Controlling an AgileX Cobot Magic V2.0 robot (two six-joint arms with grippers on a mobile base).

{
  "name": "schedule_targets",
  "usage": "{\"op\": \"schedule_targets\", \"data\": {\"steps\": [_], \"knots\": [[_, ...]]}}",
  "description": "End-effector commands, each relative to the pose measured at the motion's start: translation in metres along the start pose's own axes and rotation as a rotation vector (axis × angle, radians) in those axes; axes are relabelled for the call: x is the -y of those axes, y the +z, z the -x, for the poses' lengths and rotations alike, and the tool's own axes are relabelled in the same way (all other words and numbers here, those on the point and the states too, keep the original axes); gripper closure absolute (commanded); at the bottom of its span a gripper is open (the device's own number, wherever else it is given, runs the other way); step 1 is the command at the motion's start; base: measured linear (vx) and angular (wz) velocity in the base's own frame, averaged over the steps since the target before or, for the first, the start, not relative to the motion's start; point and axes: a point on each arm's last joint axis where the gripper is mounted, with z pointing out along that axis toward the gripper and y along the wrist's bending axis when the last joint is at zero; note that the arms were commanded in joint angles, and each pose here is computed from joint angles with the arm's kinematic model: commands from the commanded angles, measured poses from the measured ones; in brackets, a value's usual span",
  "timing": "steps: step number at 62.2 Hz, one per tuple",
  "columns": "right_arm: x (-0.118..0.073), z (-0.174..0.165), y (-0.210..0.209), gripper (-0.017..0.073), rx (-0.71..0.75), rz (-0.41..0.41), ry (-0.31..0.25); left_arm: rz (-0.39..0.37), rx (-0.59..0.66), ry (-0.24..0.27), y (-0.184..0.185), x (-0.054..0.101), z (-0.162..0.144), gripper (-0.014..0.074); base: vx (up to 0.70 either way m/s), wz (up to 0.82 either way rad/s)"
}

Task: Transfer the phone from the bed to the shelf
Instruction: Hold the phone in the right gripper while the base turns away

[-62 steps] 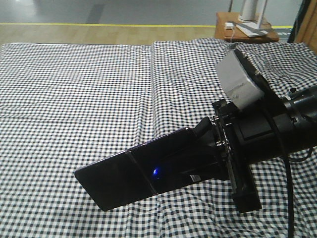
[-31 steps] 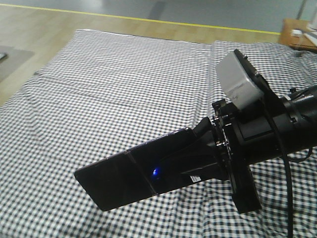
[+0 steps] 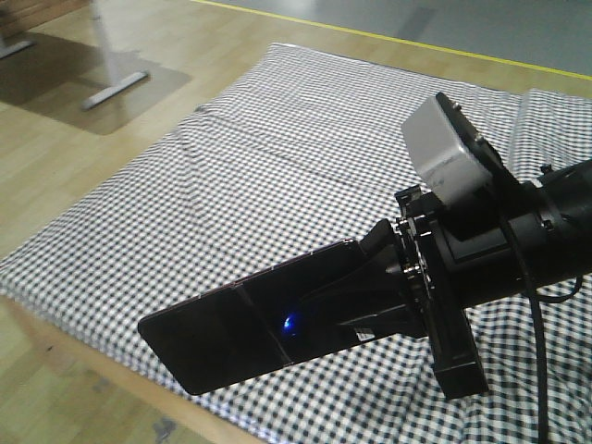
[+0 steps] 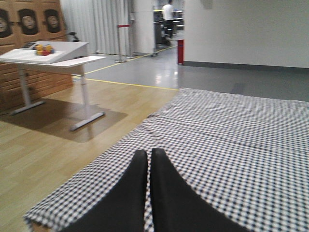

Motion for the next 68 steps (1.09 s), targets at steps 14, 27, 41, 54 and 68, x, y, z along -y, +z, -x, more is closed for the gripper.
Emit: {"op": "schedule_targets", "data": {"steps": [14, 27, 41, 54, 68], "knots": [[-0.0165, 0.0147, -0.0092, 0.0561, 0.082, 0.074, -0.025, 0.006, 0.104, -0.018, -0.0022, -0.0006, 0.0154, 0.0592, -0.13, 0.50], [-0.0165, 0.0147, -0.0092, 0.0561, 0.082, 0.074, -0.025, 0.006, 0.104, -0.018, -0.0022, -0.0006, 0.0154, 0.0592, -0.13, 0.51], [-0.0165, 0.0147, -0.0092, 0.0561, 0.082, 0.074, -0.025, 0.006, 0.104, -0.018, -0.0022, -0.0006, 0.0154, 0.0592, -0.14, 0.54], [-0.0165, 0.0147, -0.0092, 0.0561, 0.082, 0.074, -0.025, 0.006, 0.104, -0.018, -0.0022, -0.0006, 0.0154, 0.0592, -0.16, 0.60], [-0.0165, 0.0147, -0.0092, 0.0561, 0.082, 0.074, -0.025, 0.006, 0.104, -0.018, -0.0022, -0.0006, 0.0154, 0.0592, -0.17, 0.65]]}}
